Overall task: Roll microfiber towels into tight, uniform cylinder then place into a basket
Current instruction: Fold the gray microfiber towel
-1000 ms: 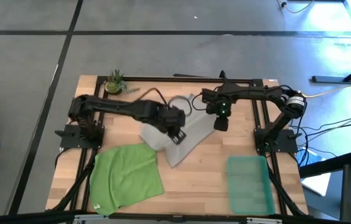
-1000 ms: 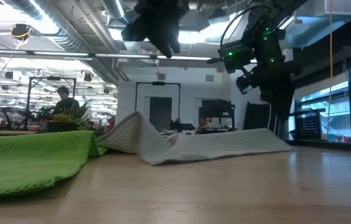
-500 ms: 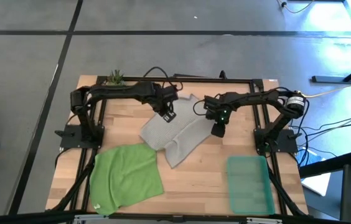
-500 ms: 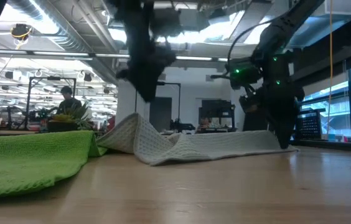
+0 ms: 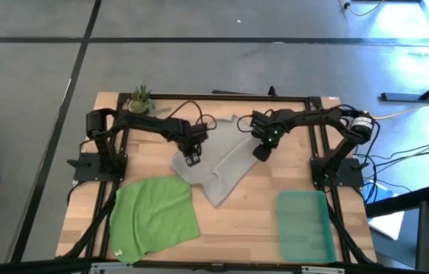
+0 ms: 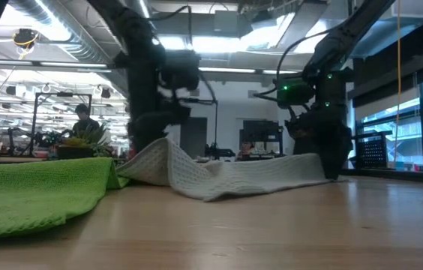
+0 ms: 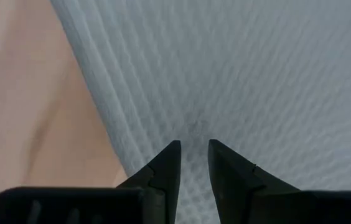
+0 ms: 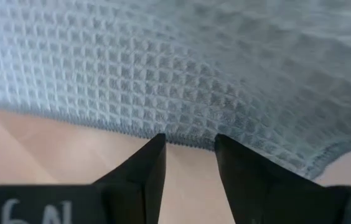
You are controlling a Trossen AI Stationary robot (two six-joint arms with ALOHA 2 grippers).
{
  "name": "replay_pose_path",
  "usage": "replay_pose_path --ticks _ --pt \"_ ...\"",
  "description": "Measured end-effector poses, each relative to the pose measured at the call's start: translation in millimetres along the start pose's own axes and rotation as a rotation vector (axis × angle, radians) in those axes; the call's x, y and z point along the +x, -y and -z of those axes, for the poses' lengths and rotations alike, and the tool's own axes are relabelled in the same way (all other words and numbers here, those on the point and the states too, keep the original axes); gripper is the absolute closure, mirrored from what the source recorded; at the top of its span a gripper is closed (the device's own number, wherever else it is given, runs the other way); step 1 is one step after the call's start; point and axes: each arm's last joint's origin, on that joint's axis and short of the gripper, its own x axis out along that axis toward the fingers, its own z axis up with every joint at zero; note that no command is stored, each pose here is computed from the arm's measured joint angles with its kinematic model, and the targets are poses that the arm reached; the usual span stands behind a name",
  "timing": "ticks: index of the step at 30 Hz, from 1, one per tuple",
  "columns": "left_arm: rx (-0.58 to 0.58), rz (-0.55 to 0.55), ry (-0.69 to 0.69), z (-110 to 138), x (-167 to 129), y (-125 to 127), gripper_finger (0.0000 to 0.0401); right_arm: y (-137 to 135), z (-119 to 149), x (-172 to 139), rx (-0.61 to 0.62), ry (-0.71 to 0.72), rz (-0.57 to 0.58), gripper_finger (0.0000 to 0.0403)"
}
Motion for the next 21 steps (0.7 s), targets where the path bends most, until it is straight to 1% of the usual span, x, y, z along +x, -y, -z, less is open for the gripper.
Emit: replay_pose_path --ticks 3,5,12,16,19,21 --pt "-0.009 0.001 -0.024 11 6 2 0.0323 7 -2 -1 0.026 0.007 0.008 0.0259" --pt "-0.005 -0.001 -0.042 18 10 6 0.0323 11 -3 -2 0.041 0.021 0.035 0.0259" --pt "0.022 0.002 -0.057 31 11 32 0.0323 29 -12 -6 0.092 0.107 0.112 0.0259" --pt "0.071 0.066 -0.010 31 11 50 0.0323 40 -18 -9 0.119 0.176 0.173 0.0259" --pt "0.102 0.151 0.052 28 12 63 0.0323 47 -23 -12 0.105 0.227 0.185 0.0259" --pt "0.112 0.184 0.108 24 12 69 0.0323 50 -27 -13 0.095 0.259 0.194 0.0259"
